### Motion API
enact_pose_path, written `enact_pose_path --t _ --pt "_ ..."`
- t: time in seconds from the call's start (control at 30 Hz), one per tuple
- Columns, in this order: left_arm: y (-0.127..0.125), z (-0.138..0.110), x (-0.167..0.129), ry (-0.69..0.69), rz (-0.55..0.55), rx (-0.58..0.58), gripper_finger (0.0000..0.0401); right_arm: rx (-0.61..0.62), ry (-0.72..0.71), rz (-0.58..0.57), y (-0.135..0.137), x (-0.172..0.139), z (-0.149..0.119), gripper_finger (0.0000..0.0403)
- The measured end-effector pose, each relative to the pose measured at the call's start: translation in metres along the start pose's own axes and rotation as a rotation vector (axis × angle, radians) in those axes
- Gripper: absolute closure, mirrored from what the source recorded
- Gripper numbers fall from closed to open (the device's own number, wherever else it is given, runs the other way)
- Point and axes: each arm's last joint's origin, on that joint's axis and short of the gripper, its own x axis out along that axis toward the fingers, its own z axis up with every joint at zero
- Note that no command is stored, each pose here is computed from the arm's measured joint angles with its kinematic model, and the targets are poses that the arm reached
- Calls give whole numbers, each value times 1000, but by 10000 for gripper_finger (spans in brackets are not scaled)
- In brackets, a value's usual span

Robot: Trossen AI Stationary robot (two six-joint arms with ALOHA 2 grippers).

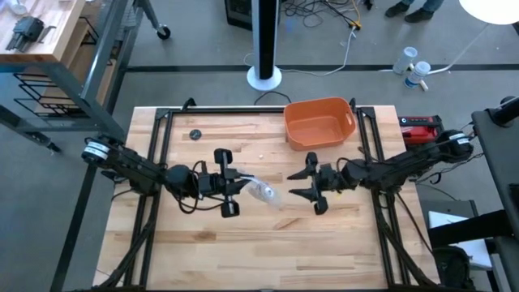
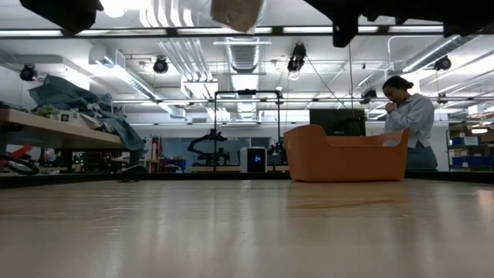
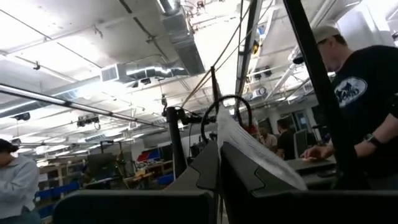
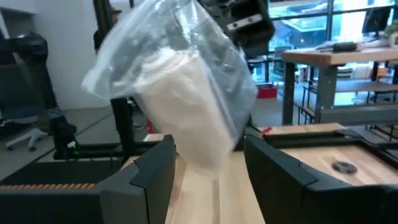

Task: Roll bandage
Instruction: Close the transparent zip bag

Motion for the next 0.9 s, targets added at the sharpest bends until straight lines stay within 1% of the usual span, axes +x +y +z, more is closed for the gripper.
enact_pose_path --t 0.07,0.13,0.23,0.3,0.53,0.7,0.9 --pt "0 1 1 -5 3 -4 401 -12 22 19 2 5 -3 220" --pt "1 3 3 -2 29 -6 401 -27 24 27 5 11 -3 220" --pt "3 4 6 14 93 -9 401 -55 11 -33 6 21 1 220" --pt "4 5 6 21 114 -9 401 -92 10 -79 6 26 2 220" --pt "4 4 6 25 119 -12 401 -144 -8 -59 17 42 9 220" --pt "2 2 6 56 118 -14 401 -148 -16 -125 18 44 12 220" --pt "0 -5 5 118 93 -8 401 -179 -51 -109 23 45 17 220"
